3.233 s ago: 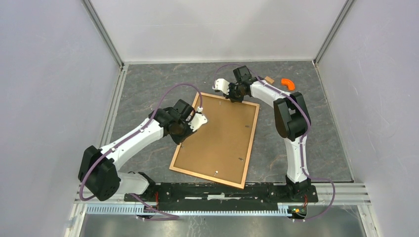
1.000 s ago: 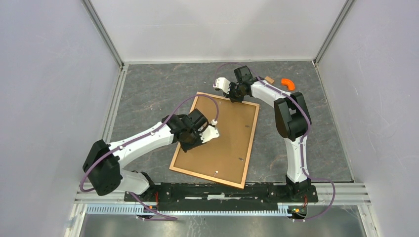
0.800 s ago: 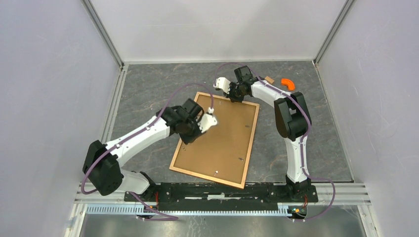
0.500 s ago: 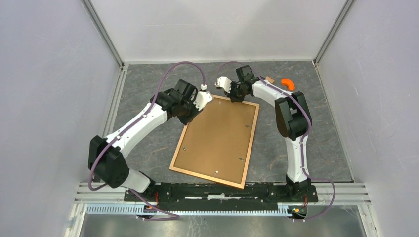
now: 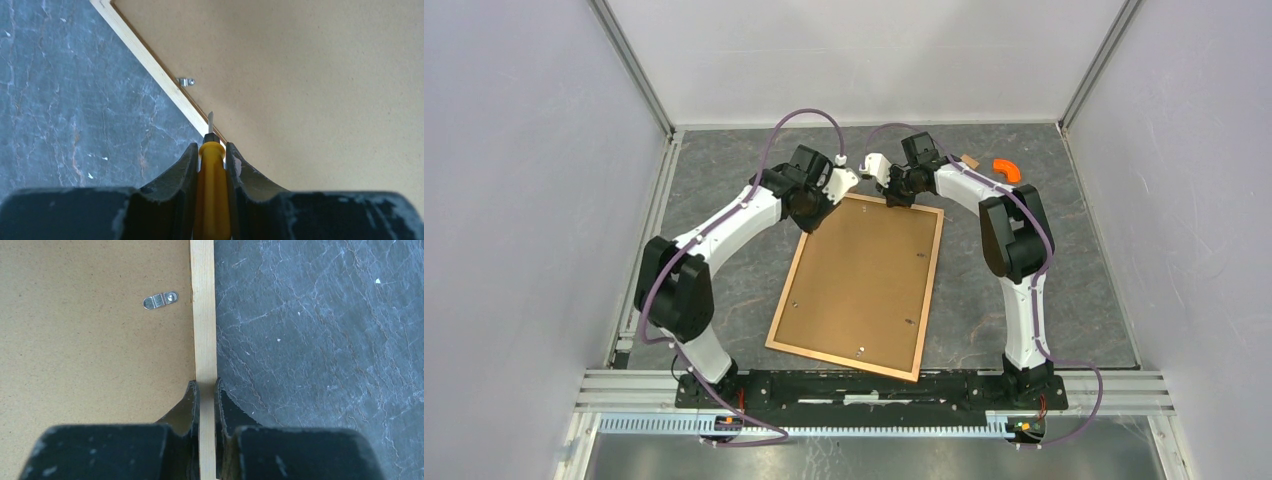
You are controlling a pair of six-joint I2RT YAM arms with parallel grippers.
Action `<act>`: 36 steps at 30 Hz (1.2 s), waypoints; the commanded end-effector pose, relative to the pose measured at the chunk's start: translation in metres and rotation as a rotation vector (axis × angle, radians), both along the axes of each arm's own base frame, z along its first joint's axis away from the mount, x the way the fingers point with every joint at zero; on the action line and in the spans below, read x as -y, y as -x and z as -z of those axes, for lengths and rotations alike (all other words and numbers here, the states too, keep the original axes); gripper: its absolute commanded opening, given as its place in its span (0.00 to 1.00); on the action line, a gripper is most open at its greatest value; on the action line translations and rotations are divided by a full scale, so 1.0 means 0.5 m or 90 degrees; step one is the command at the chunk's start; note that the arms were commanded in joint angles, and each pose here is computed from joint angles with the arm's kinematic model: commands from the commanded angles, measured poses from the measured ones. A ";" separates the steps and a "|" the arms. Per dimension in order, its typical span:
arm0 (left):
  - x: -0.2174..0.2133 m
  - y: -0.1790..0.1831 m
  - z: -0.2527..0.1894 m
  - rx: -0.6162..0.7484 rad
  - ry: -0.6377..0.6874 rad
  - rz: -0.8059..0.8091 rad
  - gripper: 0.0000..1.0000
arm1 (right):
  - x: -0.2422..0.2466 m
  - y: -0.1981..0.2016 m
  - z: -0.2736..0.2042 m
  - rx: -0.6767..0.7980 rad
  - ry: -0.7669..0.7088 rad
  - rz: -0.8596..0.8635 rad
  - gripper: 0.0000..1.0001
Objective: Take the photo out of the frame
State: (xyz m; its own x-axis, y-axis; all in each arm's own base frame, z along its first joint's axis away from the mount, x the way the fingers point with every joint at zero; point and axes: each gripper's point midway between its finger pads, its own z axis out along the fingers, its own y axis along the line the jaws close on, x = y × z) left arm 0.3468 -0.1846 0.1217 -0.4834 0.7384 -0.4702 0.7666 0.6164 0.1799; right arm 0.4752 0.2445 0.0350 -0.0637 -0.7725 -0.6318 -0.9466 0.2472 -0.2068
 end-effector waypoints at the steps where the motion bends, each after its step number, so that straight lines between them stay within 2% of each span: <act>1: 0.038 -0.066 -0.046 0.066 0.042 0.001 0.02 | -0.039 0.014 0.005 -0.031 -0.039 -0.015 0.00; 22: -0.008 -0.085 0.026 0.055 -0.070 -0.008 0.02 | -0.038 0.012 0.015 -0.037 -0.035 -0.010 0.00; 36: -0.005 -0.103 0.052 0.062 -0.076 -0.014 0.02 | -0.036 0.012 0.021 -0.041 -0.032 -0.008 0.00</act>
State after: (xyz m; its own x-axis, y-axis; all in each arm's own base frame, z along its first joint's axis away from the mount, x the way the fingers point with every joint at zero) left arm 0.3804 -0.1792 0.0935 -0.4886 0.7771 -0.3967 0.7411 0.6096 0.2813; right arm 0.4756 0.2488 0.0344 -0.0742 -0.7589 -0.6470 -0.9491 0.2528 -0.1877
